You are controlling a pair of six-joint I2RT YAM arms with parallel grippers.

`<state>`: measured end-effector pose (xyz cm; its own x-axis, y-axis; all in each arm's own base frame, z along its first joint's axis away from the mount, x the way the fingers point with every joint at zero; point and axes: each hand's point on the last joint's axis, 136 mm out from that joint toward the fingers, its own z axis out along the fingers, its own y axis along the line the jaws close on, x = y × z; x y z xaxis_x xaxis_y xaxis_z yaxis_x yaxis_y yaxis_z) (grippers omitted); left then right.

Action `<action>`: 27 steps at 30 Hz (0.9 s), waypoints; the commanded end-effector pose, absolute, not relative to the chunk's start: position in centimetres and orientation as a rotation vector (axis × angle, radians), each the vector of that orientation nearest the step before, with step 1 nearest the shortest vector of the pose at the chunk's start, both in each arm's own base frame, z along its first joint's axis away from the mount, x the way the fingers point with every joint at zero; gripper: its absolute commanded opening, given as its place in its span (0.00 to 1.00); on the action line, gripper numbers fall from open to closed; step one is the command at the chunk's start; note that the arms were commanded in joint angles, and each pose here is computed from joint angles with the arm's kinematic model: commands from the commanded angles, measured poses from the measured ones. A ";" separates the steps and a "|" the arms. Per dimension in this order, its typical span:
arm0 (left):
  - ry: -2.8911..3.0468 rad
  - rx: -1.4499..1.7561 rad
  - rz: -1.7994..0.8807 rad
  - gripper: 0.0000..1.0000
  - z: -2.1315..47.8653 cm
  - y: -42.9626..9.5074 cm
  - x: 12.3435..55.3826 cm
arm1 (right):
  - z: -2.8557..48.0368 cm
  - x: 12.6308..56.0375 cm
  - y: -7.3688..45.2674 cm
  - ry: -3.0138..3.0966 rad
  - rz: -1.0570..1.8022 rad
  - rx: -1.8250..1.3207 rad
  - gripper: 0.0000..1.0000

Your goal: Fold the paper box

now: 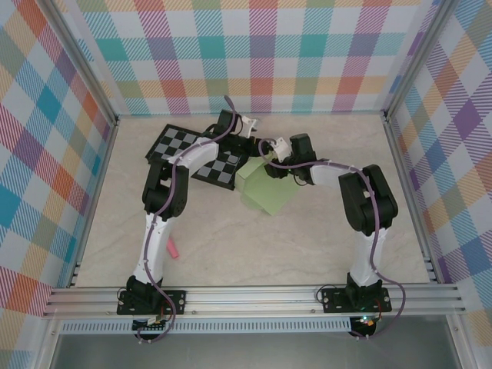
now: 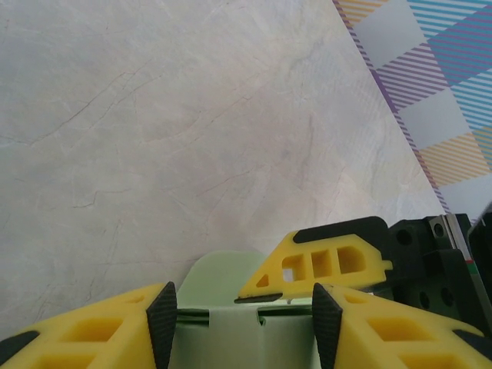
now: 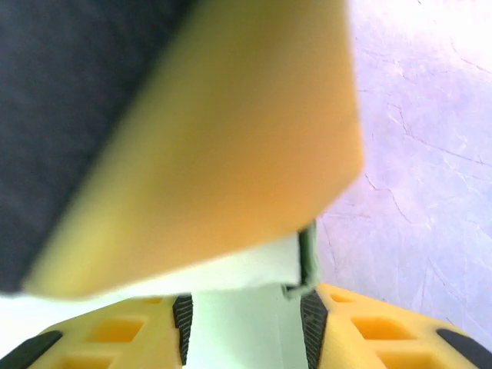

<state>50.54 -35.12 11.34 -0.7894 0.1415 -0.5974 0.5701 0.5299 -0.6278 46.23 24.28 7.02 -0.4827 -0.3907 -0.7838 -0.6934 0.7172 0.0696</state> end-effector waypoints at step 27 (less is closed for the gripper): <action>2.241 0.617 -1.138 0.62 13.3 -32.9 51.8 | 13.8 42.1 8.4 2.506 0.243 0.829 1.00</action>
